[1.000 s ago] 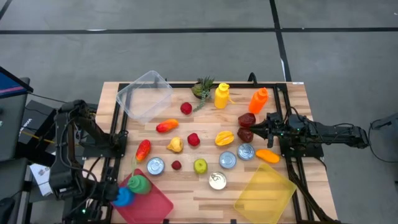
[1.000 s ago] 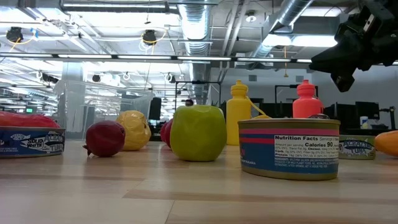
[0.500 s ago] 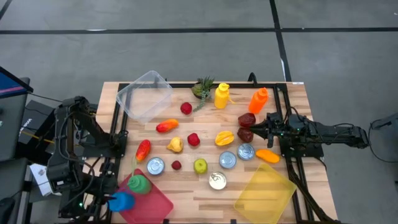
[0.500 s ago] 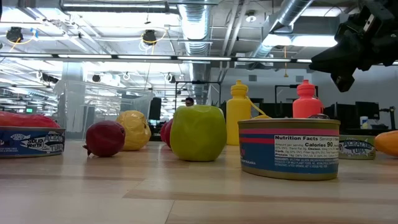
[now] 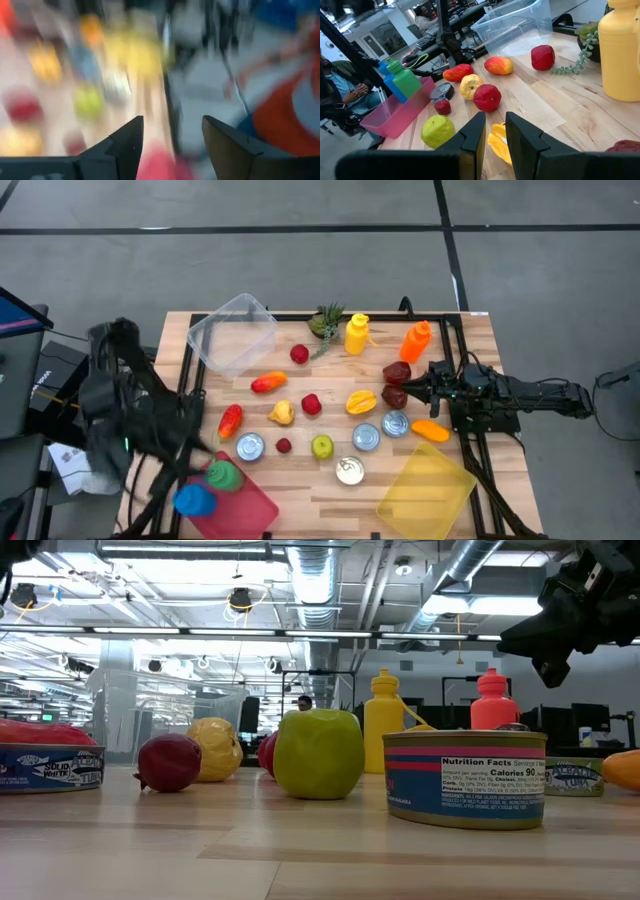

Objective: Pick & Place Food Item
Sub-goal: Put the yellow water bottle into the red bin

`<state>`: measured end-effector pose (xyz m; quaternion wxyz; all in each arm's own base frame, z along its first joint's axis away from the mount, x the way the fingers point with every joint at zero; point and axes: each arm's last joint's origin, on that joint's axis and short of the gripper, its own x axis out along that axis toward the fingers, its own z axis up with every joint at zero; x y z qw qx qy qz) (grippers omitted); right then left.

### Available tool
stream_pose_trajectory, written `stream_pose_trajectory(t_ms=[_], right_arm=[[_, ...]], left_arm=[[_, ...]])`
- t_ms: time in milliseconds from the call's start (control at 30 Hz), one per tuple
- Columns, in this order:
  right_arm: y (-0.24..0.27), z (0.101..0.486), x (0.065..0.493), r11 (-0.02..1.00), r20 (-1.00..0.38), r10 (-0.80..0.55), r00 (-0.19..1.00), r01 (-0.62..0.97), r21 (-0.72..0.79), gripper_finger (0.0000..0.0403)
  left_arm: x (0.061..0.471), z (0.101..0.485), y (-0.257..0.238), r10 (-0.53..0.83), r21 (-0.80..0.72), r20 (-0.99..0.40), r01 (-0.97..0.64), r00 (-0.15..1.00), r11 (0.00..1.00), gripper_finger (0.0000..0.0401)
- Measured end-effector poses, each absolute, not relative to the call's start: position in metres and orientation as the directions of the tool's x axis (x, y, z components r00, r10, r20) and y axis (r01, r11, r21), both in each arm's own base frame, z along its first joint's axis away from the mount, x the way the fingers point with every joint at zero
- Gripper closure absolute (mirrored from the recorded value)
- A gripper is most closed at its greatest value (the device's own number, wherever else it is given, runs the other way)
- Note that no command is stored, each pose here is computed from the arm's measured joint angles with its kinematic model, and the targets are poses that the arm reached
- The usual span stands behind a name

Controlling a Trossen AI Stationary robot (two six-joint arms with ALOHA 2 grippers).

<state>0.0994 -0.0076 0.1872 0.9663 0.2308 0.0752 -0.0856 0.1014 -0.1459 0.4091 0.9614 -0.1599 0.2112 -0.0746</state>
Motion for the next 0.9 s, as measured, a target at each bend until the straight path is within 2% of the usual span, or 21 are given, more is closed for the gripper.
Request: stream_pose_trajectory(t_ms=[133,267,333,433,633,900], right_arm=[[-0.008,0.187,0.099,0.879,-0.185,-0.131,0.974,0.201,0.433,0.0334],[-0.008,0.187,0.099,0.879,-0.185,-0.131,0.974,0.201,0.433,0.0334],[-0.008,0.187,0.099,0.879,-0.185,-0.131,0.974,0.201,0.433,0.0334],[-0.008,0.187,0.099,0.879,-0.185,-0.131,0.974,0.2,0.433,0.0334],[-0.008,0.187,0.099,0.879,-0.185,-0.131,0.974,0.201,0.433,0.0334],[-0.008,0.187,0.099,0.879,-0.185,-0.131,0.974,0.2,0.433,0.0334]], left_arm=[[0.124,0.446,-0.109,-0.001,-0.137,-0.113,-0.014,0.994,0.99,0.0206],[0.16,0.469,-0.067,0.3,-0.022,0.071,-0.299,0.951,0.954,0.0206],[0.176,0.47,-0.045,0.368,0.003,0.099,-0.37,0.925,0.929,0.0206],[0.206,0.46,-0.013,0.384,0.014,0.063,-0.385,0.921,0.923,0.0206],[0.26,0.423,0.031,0.357,-0.072,-0.106,-0.365,0.928,0.928,0.0206],[0.257,0.425,0.035,0.337,-0.09,-0.109,-0.347,0.935,0.934,0.0206]])
